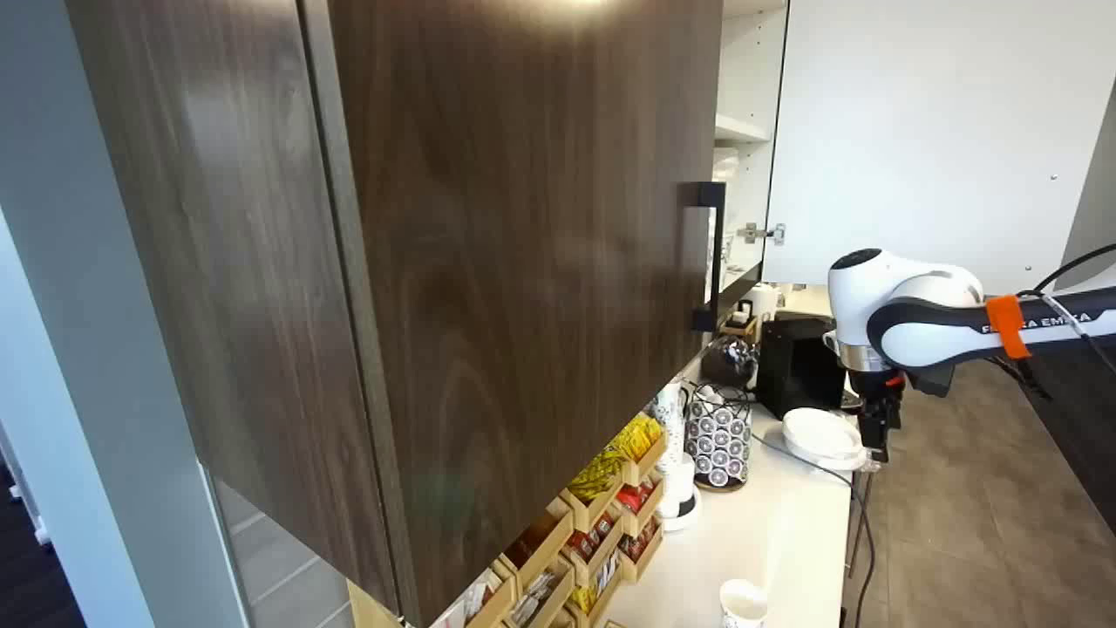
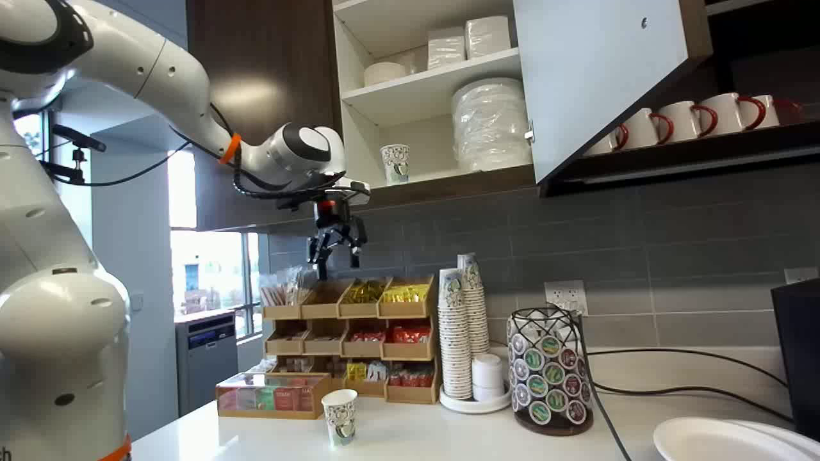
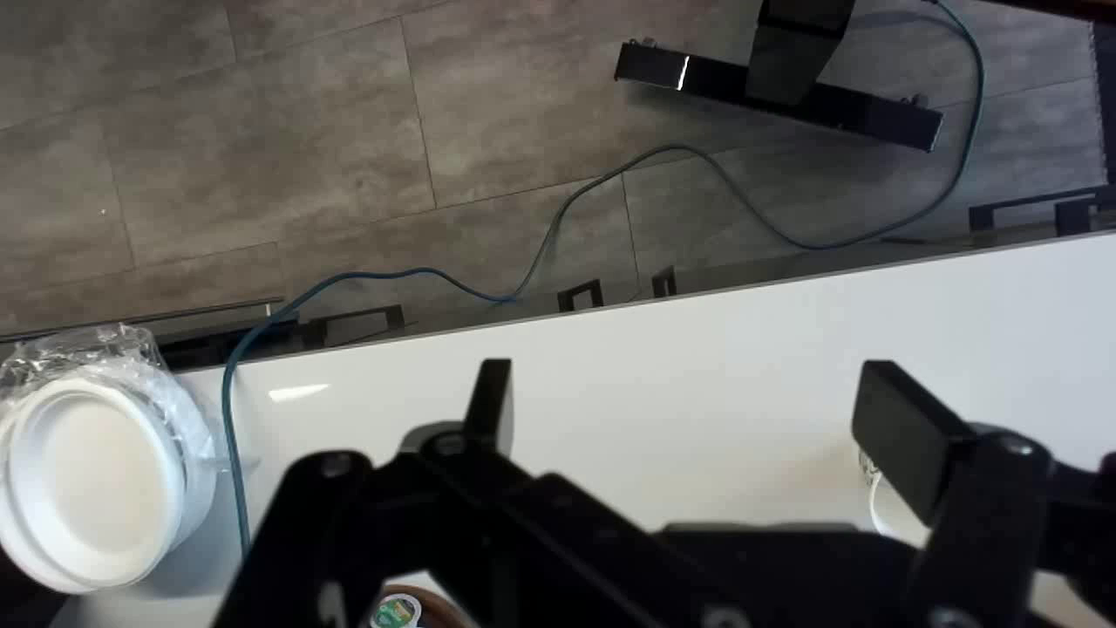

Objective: Remove the coffee cup from the upper cabinet and put it in the coffee cup on the counter then place the two cups in the open upper cabinet.

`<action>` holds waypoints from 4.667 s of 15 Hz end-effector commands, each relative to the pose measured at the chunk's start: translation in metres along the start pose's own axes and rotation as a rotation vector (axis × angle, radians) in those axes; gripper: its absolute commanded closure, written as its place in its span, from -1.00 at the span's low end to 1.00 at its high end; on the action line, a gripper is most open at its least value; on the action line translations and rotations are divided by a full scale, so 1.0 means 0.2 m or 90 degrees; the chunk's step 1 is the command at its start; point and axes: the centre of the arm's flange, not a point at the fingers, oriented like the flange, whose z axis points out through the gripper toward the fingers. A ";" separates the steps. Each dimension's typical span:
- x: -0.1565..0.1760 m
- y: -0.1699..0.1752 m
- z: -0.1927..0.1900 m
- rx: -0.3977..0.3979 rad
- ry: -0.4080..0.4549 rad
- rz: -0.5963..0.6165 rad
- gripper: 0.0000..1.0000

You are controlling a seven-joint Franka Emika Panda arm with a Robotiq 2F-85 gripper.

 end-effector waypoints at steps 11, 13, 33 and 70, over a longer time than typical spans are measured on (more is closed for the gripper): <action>-0.05 0.12 -0.27 0.030 0.101 0.018 -1.00; -0.09 0.16 -0.41 0.058 0.143 0.031 -1.00; -0.13 0.25 -1.32 0.216 0.473 0.125 -1.00; 0.50 0.51 -1.59 0.192 0.559 0.416 -0.26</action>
